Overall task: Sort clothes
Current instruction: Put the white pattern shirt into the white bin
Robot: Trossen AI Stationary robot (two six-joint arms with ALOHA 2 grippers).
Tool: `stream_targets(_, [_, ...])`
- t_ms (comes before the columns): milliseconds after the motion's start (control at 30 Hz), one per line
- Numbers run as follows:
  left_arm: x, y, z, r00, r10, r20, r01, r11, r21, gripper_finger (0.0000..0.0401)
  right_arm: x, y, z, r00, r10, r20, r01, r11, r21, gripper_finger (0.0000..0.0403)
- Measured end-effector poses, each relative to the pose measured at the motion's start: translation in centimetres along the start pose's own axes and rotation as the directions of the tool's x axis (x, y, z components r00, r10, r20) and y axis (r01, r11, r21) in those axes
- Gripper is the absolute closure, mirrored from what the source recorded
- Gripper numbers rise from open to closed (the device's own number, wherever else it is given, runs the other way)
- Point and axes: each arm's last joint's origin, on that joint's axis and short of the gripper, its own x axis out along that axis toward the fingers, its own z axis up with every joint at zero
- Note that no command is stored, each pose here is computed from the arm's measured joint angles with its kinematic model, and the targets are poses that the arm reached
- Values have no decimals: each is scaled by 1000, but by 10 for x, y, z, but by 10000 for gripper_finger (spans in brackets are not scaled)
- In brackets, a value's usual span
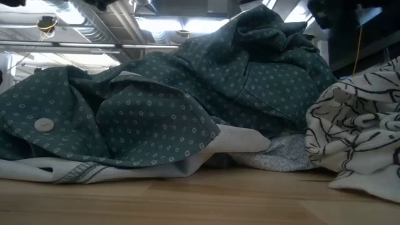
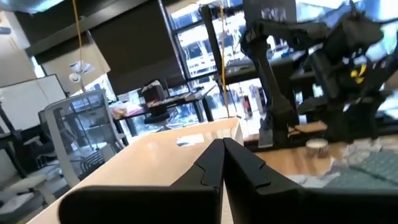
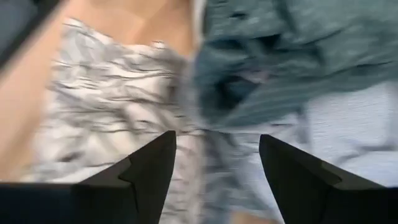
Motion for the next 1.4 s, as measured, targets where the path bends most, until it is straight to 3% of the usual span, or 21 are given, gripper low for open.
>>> stream_targets(167, [5,-1,-3,1000,11,-16,-10,1000,23,400,2,15,-1,996,91,-19,-90,994,69,124])
stream_targets(400, [3,1,-2,1000,16,-7,-16,1000,-23,400,36,30,-5,984,100,-148,-87,992,96,79])
stream_targets(633, [3,1,-2,1000,15,-11,-15,1000,-26,400,81,35,-12,956,118,-269,-104,992,68,79])
stream_targets(867, [3,1,-2,1000,14,-11,-14,1000,-26,400,101,37,-19,943,36,-331,-35,999,8,93])
stream_targets(1167, [3,1,-2,1000,14,-12,-14,999,-33,400,115,39,-23,933,0,-361,-7,1000,-17,152])
stream_targets(1300, [3,1,-2,1000,14,-12,-14,999,-34,400,116,38,-23,935,-18,-355,8,999,-31,209])
stream_targets(1400, [3,1,-2,1000,14,-12,-14,999,-43,400,116,38,-23,934,-31,-356,18,999,-39,274])
